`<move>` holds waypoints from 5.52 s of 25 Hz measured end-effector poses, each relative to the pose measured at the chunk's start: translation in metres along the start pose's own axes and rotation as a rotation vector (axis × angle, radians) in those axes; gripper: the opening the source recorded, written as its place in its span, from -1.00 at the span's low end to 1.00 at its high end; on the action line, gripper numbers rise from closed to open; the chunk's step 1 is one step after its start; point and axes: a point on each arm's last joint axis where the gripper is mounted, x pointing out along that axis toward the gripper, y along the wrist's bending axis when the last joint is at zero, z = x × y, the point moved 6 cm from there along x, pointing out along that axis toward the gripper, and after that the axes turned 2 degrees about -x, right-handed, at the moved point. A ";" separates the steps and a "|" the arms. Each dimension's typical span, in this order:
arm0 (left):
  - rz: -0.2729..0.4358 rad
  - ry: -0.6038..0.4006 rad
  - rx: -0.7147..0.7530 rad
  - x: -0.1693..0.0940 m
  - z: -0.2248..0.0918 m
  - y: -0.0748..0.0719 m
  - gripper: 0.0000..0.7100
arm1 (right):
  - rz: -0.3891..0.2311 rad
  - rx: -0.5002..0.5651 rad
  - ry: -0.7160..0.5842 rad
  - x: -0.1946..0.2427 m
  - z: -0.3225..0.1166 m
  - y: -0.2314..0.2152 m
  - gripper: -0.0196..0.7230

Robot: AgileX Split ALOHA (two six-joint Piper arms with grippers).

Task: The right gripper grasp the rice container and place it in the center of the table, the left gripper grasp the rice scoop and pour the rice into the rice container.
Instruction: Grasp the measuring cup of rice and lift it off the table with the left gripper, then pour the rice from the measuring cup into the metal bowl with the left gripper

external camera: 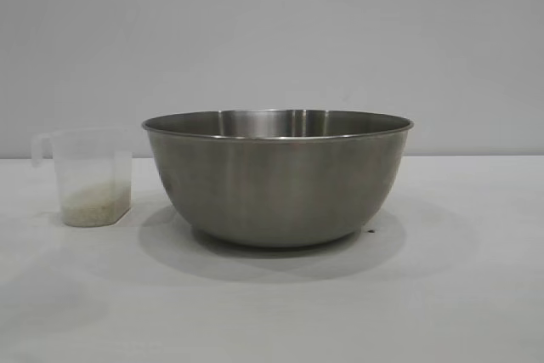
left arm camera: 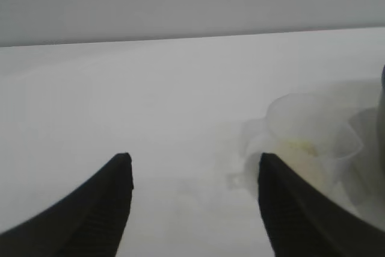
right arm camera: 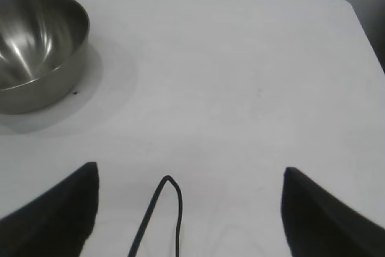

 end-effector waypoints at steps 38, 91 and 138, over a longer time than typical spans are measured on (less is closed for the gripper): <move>-0.035 0.148 0.060 0.089 -0.047 -0.028 -0.46 | 0.000 0.000 0.000 0.000 0.000 0.000 0.58; -0.100 0.084 0.155 0.158 -0.051 -0.029 -0.46 | 0.000 0.000 0.000 0.000 0.000 0.000 0.58; -0.545 -0.720 1.138 0.143 0.116 -0.147 -1.00 | 0.000 0.000 0.000 0.000 0.000 0.000 0.58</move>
